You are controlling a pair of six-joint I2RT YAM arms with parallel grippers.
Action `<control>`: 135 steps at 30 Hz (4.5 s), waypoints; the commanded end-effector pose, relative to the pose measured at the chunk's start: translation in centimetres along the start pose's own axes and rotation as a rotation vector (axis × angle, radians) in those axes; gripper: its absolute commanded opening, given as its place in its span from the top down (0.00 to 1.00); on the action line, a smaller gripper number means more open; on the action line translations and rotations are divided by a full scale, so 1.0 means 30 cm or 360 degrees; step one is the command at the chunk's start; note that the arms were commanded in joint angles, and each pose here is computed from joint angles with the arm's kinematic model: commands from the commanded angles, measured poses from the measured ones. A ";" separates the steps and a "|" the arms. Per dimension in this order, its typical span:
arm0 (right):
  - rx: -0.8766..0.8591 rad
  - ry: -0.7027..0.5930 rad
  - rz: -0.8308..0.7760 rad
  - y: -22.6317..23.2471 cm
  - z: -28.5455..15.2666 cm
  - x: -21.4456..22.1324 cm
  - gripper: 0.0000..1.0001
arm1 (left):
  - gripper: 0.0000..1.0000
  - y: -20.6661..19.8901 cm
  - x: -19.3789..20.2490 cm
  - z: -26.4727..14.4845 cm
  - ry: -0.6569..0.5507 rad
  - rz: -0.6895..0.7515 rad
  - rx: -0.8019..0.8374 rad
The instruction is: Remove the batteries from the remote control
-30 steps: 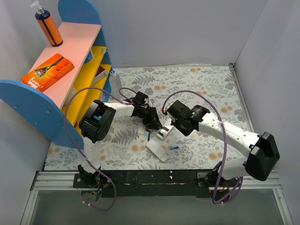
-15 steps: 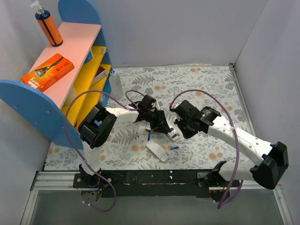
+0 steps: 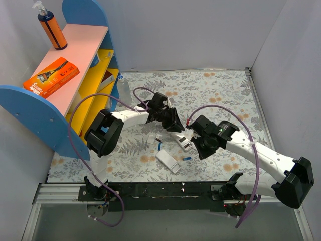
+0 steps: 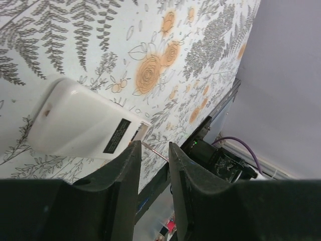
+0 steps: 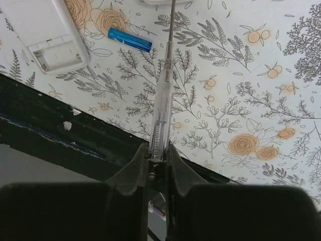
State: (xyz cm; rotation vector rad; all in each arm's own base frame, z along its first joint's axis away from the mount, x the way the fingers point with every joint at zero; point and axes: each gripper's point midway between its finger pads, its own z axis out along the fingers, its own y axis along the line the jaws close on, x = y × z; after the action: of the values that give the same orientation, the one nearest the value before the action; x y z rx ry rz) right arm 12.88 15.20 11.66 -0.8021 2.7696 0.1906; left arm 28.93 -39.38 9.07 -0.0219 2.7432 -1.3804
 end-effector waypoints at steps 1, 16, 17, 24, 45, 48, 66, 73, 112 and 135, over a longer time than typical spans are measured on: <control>-0.0037 0.0007 0.0045 0.012 0.000 0.018 0.99 | 0.72 0.039 -0.002 0.021 0.0015 0.0014 -0.0060; -0.0055 -0.0056 0.0052 0.012 0.085 0.027 0.99 | 0.72 0.168 0.039 0.058 0.0057 -0.0026 -0.0184; -0.0059 -0.0068 0.0055 0.013 0.091 0.024 0.99 | 0.72 0.173 0.044 0.058 0.0063 -0.0030 -0.0187; -0.0022 -0.0073 0.0063 -0.005 0.130 0.044 0.99 | 0.72 0.185 0.047 0.058 0.0059 -0.0028 -0.0201; -0.0115 -0.0010 0.0303 0.024 0.186 0.176 0.99 | 0.73 0.253 0.076 0.059 0.0065 -0.0068 -0.0274; -0.0117 -0.0043 0.0303 0.025 0.179 0.158 0.99 | 0.72 0.244 0.073 0.055 0.0059 -0.0061 -0.0266; -0.0247 -0.0529 0.0197 0.067 0.042 -0.082 0.99 | 0.72 0.240 0.069 0.054 0.0056 -0.0062 -0.0271; -0.0243 -0.0528 0.0178 0.065 0.047 -0.081 0.99 | 0.72 0.241 0.070 0.055 0.0059 -0.0057 -0.0269; -0.0203 -0.0455 0.0369 0.049 -0.007 -0.032 0.99 | 0.72 0.195 0.047 0.051 0.0046 -0.0015 -0.0229; 0.0280 -0.0672 0.0483 -0.185 0.045 -0.238 0.99 | 0.02 0.029 -0.107 -0.399 -0.0553 0.0292 -0.0387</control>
State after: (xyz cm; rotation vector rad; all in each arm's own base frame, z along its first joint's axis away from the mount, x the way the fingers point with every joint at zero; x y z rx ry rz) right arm 17.92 14.88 10.18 -0.2918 2.5545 0.2119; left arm 32.12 -32.06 15.02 -0.0225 2.5631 -1.0252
